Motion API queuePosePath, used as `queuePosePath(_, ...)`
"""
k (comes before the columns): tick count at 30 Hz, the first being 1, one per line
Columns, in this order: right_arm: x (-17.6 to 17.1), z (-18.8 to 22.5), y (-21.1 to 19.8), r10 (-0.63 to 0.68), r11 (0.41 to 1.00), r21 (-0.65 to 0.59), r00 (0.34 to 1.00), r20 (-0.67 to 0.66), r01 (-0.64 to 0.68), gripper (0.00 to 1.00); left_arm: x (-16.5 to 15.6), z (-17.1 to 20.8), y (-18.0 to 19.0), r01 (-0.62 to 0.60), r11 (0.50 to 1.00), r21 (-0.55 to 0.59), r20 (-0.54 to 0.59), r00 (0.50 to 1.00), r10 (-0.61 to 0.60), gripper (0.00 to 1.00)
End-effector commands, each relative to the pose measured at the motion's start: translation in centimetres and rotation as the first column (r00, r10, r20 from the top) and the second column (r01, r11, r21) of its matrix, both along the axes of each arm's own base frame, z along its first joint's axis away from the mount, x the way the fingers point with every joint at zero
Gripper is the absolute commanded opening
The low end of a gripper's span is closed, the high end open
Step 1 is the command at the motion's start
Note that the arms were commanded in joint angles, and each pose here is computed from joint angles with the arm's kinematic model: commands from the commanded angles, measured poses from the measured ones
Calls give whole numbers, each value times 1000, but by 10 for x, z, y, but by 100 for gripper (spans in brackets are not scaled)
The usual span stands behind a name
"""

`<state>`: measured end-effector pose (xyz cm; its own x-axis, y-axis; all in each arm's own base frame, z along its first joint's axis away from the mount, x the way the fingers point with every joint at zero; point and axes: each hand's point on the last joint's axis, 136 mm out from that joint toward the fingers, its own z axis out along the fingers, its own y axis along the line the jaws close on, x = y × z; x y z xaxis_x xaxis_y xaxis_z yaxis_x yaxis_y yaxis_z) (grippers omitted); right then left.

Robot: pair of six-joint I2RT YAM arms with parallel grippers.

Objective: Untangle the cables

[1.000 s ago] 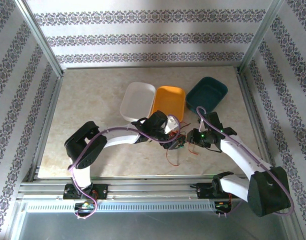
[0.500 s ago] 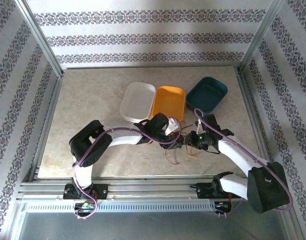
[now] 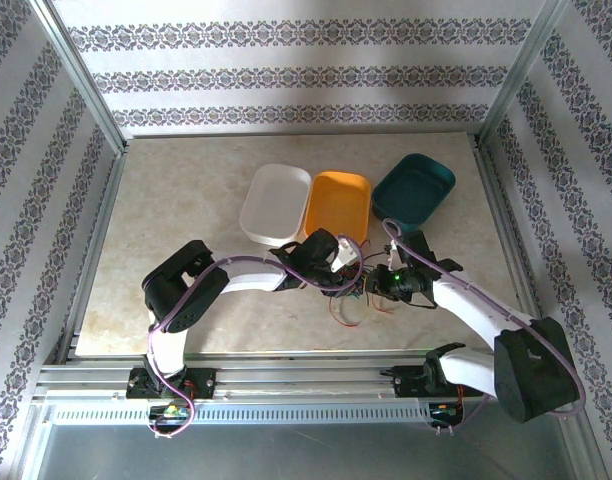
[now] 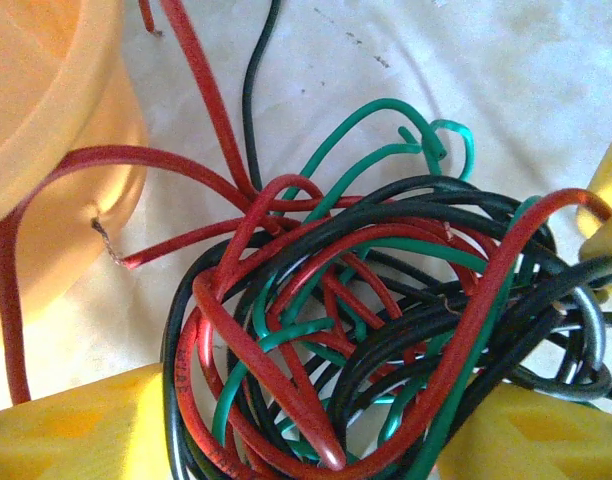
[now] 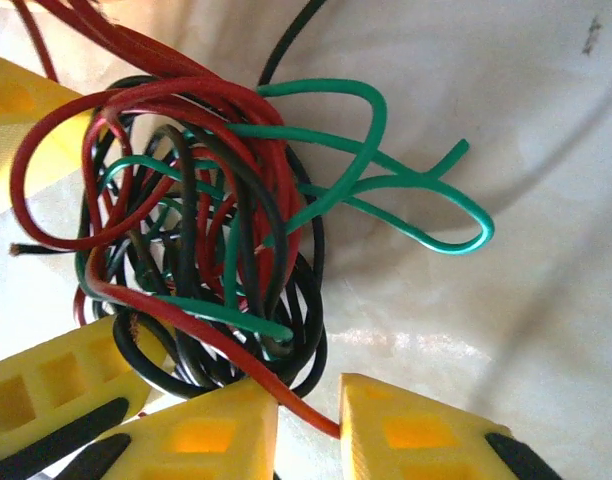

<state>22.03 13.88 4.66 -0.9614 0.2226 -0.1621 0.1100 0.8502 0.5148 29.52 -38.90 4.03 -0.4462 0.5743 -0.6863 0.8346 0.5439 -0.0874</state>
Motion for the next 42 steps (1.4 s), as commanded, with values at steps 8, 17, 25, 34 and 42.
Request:
queuePosePath(8,15,12,2,8,1000,-27,999,51,-6,0,1,-25,19,-47,996,79,26,999,45,65)
queuePosePath(17,32,119,-6,-28,1000,4,939,343,28,0,3,-43,36,-86,990,110,15,996,85,65)
queuePosePath(25,58,216,-21,-110,992,19,807,580,121,0,3,-52,49,-128,985,120,-1,992,129,66)
queuePosePath(34,70,323,-55,-220,963,83,574,789,255,0,-1,-56,55,-145,981,128,-17,989,148,65)
queuePosePath(42,74,403,-67,-248,952,146,398,883,269,0,-4,-61,61,-154,977,148,-24,987,159,64)
